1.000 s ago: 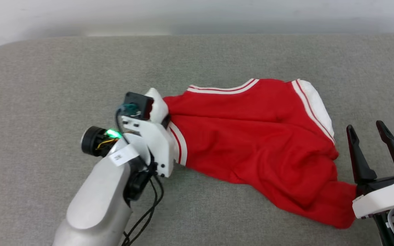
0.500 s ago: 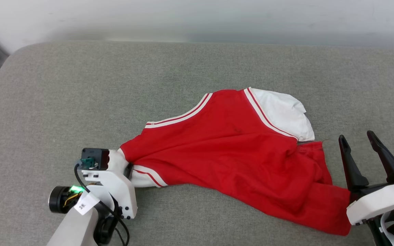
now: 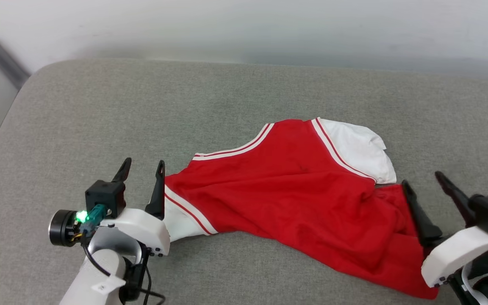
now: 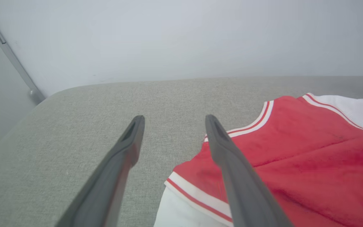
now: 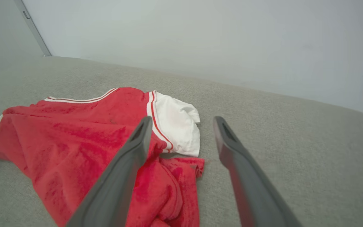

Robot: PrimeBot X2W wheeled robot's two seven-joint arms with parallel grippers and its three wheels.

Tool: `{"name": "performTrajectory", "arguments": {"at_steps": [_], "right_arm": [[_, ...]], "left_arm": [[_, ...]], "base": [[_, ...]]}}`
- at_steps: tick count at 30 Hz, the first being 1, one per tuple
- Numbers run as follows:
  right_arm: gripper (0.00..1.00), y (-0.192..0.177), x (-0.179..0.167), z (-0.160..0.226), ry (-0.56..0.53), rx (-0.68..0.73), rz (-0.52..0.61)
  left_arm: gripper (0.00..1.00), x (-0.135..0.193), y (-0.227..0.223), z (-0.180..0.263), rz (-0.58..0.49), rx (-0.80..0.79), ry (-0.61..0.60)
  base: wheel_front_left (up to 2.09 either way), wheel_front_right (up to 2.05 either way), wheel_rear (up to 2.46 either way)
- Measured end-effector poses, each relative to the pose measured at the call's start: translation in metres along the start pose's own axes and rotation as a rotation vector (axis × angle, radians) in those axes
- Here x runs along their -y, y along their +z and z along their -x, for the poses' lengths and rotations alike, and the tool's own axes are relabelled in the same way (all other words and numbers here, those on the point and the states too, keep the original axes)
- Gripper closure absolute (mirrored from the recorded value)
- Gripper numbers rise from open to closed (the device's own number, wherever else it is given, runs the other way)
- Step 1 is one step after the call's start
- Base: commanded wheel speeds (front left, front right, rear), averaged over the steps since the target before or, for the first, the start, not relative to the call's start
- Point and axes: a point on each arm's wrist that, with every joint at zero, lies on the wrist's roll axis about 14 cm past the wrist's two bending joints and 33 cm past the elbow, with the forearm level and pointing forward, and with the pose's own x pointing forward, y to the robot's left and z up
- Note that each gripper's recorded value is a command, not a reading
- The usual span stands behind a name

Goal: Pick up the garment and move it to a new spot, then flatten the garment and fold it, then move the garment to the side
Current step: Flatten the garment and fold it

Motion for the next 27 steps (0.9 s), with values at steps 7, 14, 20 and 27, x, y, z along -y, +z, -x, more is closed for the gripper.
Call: {"name": "performTrajectory", "arguments": {"at_steps": [7,14,20,27], "right_arm": [[0.00,-0.027,-0.034,-0.019,0.234,-0.301,0.186],[0.00,-0.056,-0.045,-0.039,0.396,-0.627,0.350],[0.00,-0.072,-0.043,-0.059,0.439,-0.816,0.427],[0.00,-0.109,-0.036,-0.068,0.452,-0.976,0.485]], "left_arm": [[0.00,0.011,0.011,0.010,0.022,0.055,-0.040],[0.00,0.017,0.008,0.016,0.050,0.047,-0.051],[0.00,0.014,0.007,0.020,0.068,0.042,-0.038],[0.00,0.012,-0.003,0.025,0.075,0.008,-0.023]], "base": [[0.00,0.00,0.00],[0.00,0.00,0.00],[0.00,0.00,0.00],[0.00,0.00,0.00]]}}
